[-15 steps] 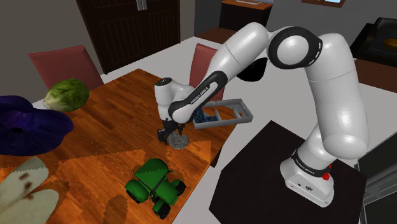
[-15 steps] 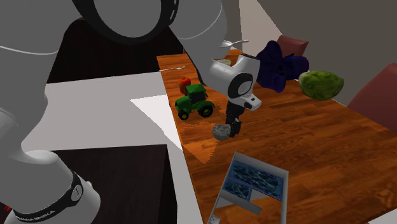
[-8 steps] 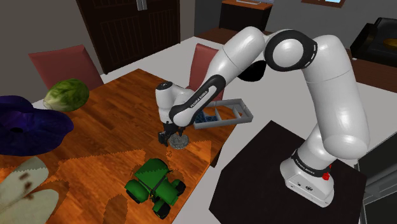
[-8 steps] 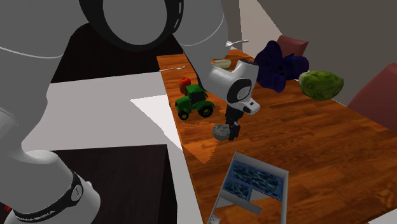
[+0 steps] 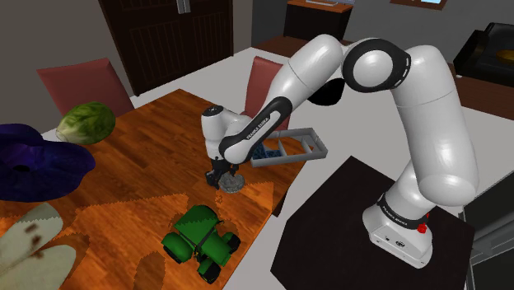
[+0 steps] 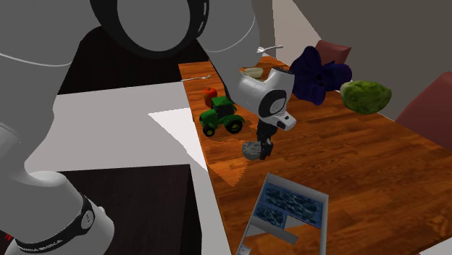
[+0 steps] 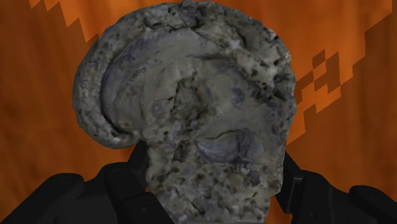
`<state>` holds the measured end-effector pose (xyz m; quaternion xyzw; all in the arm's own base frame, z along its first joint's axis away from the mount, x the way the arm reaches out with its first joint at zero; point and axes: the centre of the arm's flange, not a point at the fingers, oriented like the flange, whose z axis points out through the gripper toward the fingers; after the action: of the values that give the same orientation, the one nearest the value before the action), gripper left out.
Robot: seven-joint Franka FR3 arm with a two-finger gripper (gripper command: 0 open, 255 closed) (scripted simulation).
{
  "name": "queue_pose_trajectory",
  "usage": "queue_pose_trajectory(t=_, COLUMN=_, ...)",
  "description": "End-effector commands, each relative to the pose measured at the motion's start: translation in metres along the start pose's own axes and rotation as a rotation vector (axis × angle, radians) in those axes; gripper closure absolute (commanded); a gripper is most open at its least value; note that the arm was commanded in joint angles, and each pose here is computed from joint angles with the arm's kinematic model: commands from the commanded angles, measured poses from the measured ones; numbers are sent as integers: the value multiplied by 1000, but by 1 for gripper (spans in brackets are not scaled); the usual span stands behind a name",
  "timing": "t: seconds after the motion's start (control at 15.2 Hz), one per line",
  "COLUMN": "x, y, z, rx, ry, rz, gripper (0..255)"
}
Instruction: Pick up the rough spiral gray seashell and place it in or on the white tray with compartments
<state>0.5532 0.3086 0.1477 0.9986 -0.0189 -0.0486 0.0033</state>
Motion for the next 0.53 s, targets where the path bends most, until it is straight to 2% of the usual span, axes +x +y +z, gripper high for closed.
queue_pose_trajectory(t=0.0, x=0, y=0, z=1, rx=-1, ry=-2, rz=0, gripper=255)
queue_pose_trajectory(t=0.33, x=0, y=0, z=1, rx=-1, ry=-1, rz=0, gripper=255)
queue_pose_trajectory(t=0.46, x=-2, y=0, z=-10, rx=-1, ry=-1, rz=0, gripper=255)
